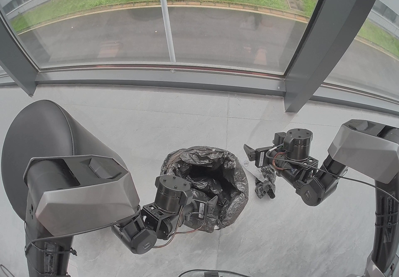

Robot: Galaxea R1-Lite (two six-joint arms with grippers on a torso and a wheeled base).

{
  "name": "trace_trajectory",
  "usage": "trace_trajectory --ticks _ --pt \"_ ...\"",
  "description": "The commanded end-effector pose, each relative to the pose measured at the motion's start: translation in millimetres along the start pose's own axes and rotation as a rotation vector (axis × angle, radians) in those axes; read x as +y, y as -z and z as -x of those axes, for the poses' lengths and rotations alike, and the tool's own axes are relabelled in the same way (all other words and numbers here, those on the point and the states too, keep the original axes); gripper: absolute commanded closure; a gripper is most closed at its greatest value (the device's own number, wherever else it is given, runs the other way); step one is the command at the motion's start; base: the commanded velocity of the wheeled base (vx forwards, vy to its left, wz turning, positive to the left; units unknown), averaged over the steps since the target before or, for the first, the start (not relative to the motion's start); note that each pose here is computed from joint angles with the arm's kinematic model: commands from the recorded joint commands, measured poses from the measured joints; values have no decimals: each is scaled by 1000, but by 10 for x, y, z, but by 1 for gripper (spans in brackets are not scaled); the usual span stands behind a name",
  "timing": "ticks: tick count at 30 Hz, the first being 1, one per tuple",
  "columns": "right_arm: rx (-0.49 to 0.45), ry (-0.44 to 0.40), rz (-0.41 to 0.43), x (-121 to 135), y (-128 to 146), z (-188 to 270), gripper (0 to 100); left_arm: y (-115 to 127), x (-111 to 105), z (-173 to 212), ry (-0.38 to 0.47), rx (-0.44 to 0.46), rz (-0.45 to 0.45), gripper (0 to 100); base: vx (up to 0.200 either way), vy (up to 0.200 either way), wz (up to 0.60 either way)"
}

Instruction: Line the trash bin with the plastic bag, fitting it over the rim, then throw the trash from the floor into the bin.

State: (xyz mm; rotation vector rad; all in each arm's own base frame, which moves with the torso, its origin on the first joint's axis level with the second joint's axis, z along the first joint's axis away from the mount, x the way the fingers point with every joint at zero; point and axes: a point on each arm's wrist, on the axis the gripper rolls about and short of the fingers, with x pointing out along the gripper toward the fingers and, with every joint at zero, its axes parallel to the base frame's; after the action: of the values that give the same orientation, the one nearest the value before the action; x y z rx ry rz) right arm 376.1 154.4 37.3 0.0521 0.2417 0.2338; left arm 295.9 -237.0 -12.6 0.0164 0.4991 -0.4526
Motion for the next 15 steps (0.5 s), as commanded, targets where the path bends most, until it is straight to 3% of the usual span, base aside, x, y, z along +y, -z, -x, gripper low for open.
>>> trace_trajectory --ticks 1,2,3,5,9,15 --pt "18 -14 -2 -54 57 -29 0 -211 4 227 10 -61 14 0 0 0 0" --pt "18 -14 -2 -54 57 -29 0 -211 4 227 10 -61 14 0 0 0 0" --pt "41 -33 -3 -118 95 -44 0 -378 -84 518 47 -108 6 0 0 0 0" --pt "61 -34 -7 -198 174 -91 0 -518 -150 718 76 -155 2 0 0 0 0" --pt "82 -3 -16 -377 299 -212 0 -785 -190 1024 112 -247 17 0 0 0 0" --pt "74 22 16 -570 252 -510 0 -852 -137 1148 114 -263 26 0 0 0 0"
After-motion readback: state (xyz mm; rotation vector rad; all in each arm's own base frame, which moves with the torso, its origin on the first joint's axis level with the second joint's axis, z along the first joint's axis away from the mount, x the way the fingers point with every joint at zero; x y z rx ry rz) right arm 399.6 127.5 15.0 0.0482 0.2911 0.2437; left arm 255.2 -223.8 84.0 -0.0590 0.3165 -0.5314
